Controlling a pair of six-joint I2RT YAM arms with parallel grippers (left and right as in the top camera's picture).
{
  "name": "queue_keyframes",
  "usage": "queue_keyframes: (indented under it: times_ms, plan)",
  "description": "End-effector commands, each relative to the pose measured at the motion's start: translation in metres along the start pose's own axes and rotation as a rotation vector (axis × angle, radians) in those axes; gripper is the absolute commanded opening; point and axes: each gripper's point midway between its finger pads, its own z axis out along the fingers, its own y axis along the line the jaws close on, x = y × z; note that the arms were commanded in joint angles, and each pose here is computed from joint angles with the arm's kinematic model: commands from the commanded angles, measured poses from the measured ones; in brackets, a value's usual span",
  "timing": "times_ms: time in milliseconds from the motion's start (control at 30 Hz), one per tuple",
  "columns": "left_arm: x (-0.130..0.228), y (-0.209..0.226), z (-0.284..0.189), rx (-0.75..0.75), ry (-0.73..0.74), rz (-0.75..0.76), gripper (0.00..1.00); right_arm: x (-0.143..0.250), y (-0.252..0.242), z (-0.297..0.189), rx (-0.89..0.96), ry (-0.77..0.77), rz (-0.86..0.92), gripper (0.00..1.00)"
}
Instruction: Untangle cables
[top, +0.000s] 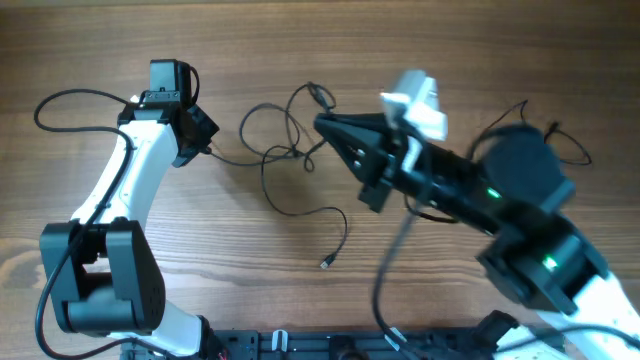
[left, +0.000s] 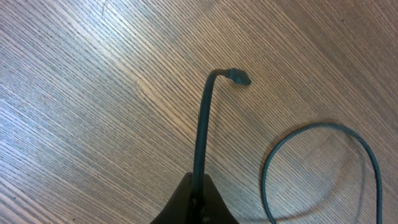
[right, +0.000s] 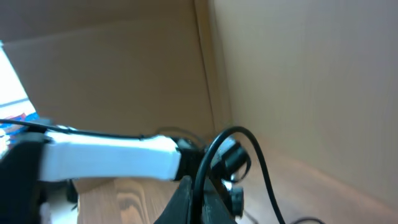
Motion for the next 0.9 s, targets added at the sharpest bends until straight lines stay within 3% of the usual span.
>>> queue_keyframes:
  times_ms: [0,167,267,433,667,767,800,867]
  plan:
    - [-0.001,0.001,-0.001,-0.008,-0.014,-0.010,0.05,-0.024,0.011,-0.019,-0.005,-0.065,-0.117,0.04]
    - [-0.001,0.001,-0.001,-0.008,-0.014,-0.010,0.05,0.017,-0.022,0.000,0.116,0.078,-0.080,0.04]
    - [0.000,0.001,-0.001,-0.009,-0.014,-0.009,0.04,0.076,-0.057,0.031,0.203,0.252,-0.029,0.04]
    - [-0.001,0.001,-0.001,-0.008,-0.014,-0.010,0.04,0.148,-0.106,0.069,0.261,0.417,-0.027,0.05]
    - [-0.001,0.001,-0.001,-0.006,-0.016,-0.010,0.05,0.214,-0.192,0.060,0.450,0.538,0.185,0.04]
    - [-0.001,0.001,-0.001,-0.006,-0.016,-0.010,0.05,0.241,-0.207,0.058,0.452,0.584,0.275,0.05]
    - [-0.001,0.001,-0.001,-0.006,-0.016,-0.010,0.05,0.248,-0.208,0.058,0.440,0.597,0.290,0.10]
    - [-0.001,0.001,-0.001,-0.006,-0.016,-0.010,0.05,0.267,-0.209,0.057,0.432,0.645,0.322,0.79]
